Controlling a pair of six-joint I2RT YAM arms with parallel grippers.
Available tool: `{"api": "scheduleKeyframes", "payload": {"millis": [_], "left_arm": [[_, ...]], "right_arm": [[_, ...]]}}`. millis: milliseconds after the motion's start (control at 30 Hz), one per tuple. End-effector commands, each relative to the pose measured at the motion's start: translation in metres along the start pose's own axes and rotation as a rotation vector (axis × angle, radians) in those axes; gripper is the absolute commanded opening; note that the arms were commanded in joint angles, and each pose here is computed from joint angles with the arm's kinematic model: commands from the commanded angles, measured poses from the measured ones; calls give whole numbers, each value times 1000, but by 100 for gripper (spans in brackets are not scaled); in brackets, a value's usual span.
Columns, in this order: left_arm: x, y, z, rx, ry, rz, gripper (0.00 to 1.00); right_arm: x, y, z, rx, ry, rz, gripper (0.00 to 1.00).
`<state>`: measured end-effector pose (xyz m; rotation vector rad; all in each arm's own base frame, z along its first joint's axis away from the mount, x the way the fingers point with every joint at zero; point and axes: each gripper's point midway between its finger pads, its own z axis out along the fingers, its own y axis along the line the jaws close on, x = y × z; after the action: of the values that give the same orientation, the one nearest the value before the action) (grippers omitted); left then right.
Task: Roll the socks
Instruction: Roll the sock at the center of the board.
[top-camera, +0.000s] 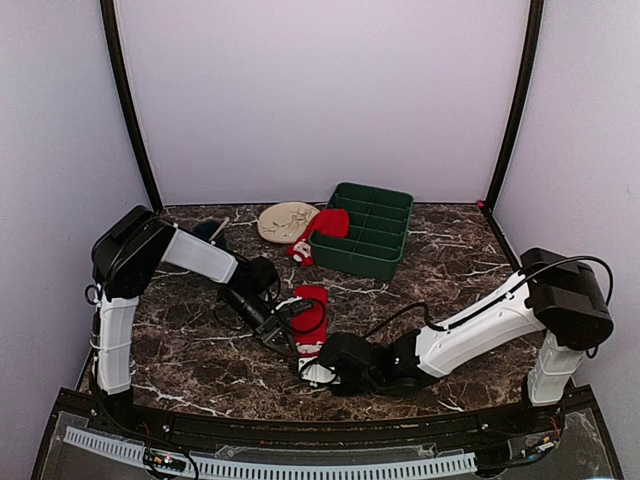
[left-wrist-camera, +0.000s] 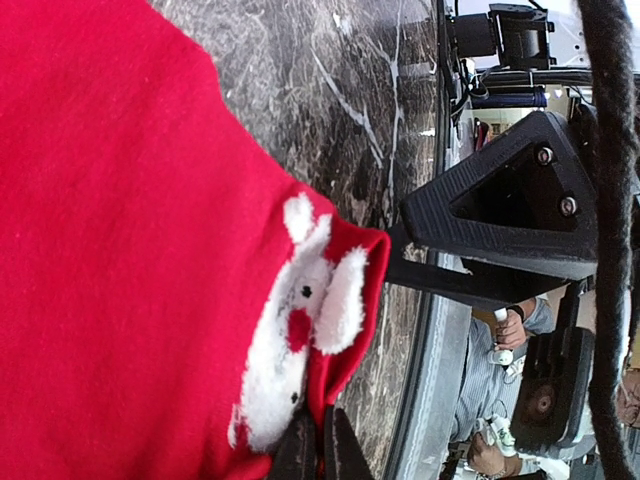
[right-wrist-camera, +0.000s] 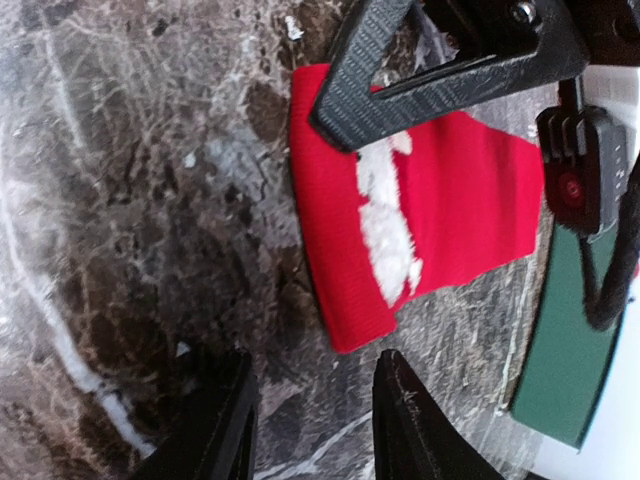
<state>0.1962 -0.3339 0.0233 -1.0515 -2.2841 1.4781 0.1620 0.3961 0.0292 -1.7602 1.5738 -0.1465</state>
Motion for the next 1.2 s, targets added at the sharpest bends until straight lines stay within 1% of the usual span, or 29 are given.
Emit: {"api": "scheduleKeyframes", "payload": {"millis": [0, 300, 567, 700, 767, 867, 1033, 1167], "left_arm": [[3, -6, 0, 35, 12, -6, 0], [1, -8, -1, 54, 14, -6, 0], [1, -9, -1, 57, 17, -8, 0], [1, -7, 0, 59, 21, -12, 0], [1, -7, 0, 61, 21, -13, 0], [1, -8, 0, 64, 22, -13, 0], [2, -8, 1, 65, 24, -14, 0], [2, -7, 1, 61, 25, -16, 0]], "right_arm": [[-10, -7, 6, 83, -13, -88, 38], [-5, -3, 15, 93, 12, -209, 37], [3, 12, 25, 33, 46, -262, 35], [8, 15, 30, -2, 73, -264, 33], [12, 16, 33, -19, 87, -249, 30], [16, 16, 33, -42, 102, -231, 28], [29, 17, 39, -103, 166, -187, 23], [37, 16, 41, -140, 192, -143, 16]]}}
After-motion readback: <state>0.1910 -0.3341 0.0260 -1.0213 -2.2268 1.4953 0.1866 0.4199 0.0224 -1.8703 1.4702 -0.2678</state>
